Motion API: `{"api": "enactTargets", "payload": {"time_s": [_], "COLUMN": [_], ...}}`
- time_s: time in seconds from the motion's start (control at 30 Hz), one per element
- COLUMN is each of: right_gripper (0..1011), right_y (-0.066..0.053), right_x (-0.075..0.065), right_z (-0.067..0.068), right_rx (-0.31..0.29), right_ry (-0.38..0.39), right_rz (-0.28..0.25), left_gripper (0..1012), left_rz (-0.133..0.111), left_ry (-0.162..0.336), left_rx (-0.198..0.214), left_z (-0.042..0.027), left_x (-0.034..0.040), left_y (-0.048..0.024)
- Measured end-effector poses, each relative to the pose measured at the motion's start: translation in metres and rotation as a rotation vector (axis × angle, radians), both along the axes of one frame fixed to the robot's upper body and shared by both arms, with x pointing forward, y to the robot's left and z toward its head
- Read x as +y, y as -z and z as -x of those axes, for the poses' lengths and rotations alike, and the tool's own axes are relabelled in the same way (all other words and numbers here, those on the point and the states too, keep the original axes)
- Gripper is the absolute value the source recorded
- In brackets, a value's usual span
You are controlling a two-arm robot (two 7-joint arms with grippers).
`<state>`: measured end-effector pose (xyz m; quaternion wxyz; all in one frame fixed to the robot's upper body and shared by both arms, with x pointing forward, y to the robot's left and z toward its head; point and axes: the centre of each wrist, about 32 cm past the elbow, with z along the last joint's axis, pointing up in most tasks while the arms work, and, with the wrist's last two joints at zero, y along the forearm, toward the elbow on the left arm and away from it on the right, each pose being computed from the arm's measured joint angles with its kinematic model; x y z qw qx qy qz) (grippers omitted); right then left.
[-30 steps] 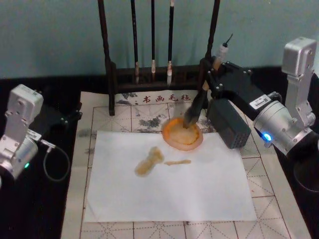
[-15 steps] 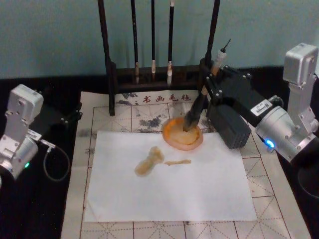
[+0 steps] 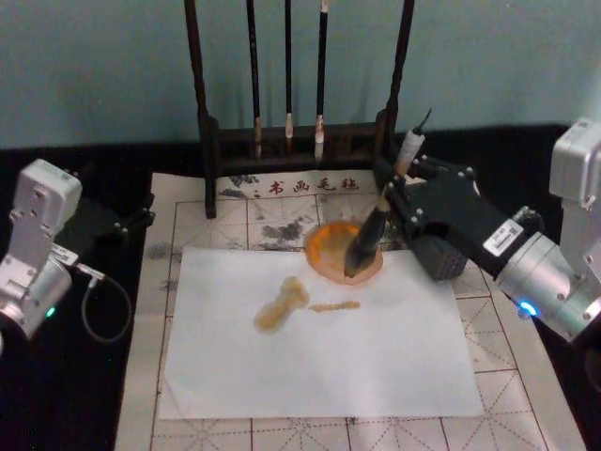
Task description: Pick up the brush from the inkstone, write on the paper, then place the brush back to its original position.
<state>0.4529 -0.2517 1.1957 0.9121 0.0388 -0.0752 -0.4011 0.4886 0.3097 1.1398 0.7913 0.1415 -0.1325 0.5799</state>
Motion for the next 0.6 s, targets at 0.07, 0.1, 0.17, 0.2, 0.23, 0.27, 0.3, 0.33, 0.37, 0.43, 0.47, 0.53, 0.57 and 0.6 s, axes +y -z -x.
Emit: {"api": "enactTargets", "payload": {"time_s": [0.07,0.1,0.17,0.2,0.23,0.27,0.3,0.33,0.37,0.43,0.47,0.53,0.57,0.6], "right_gripper": [185,185,185,185,185,185,185,185,185,185,185,185,185,185], "right_y": [0.001,0.002,0.003,0.005,0.005,0.006,0.007,0.007,0.009,0.010,0.010,0.011,0.011,0.012], "right_x": [-0.001,-0.002,-0.002,-0.003,-0.003,-0.003,-0.003,-0.004,-0.004,-0.004,-0.004,-0.003,-0.003,-0.003], "right_z": [0.002,0.004,0.005,0.007,0.007,0.008,0.008,0.009,0.009,0.009,0.009,0.009,0.009,0.009], "right_rx": [-0.002,-0.005,-0.009,-0.010,-0.010,-0.010,-0.009,-0.008,-0.006,-0.004,-0.003,-0.002,-0.002,-0.002], "right_ry": [-0.012,-0.023,-0.033,-0.041,-0.043,-0.046,-0.049,-0.050,-0.052,-0.054,-0.055,-0.057,-0.059,-0.060], "right_rz": [0.006,0.013,0.022,0.030,0.033,0.035,0.040,0.041,0.044,0.044,0.044,0.043,0.044,0.043], "left_gripper": [1001,1001,1001,1001,1001,1001,1001,1001,1001,1001,1001,1001,1001,1001], "left_rz": [0.000,0.000,0.000,0.000,0.000,0.000,0.000,0.000,0.000,0.000,0.000,0.000,0.000,0.000], "left_ry": [0.000,0.000,0.000,0.000,0.000,0.000,0.000,0.000,0.000,0.000,0.000,0.000,0.000,0.000], "left_rx": [0.000,0.000,0.000,0.000,0.000,0.000,0.000,0.000,0.000,0.000,0.000,0.000,0.000,0.000], "left_z": [0.0000,0.0000,0.0000,0.0000,0.0000,0.0000,0.0000,0.0000,0.0000,0.0000,0.0000,0.0000,0.0000,0.0000], "left_x": [0.0000,0.0000,0.0000,0.0000,0.0000,0.0000,0.0000,0.0000,0.0000,0.0000,0.0000,0.0000,0.0000,0.0000], "left_y": [0.0000,0.0000,0.0000,0.0000,0.0000,0.0000,0.0000,0.0000,0.0000,0.0000,0.0000,0.0000,0.0000,0.0000]}}
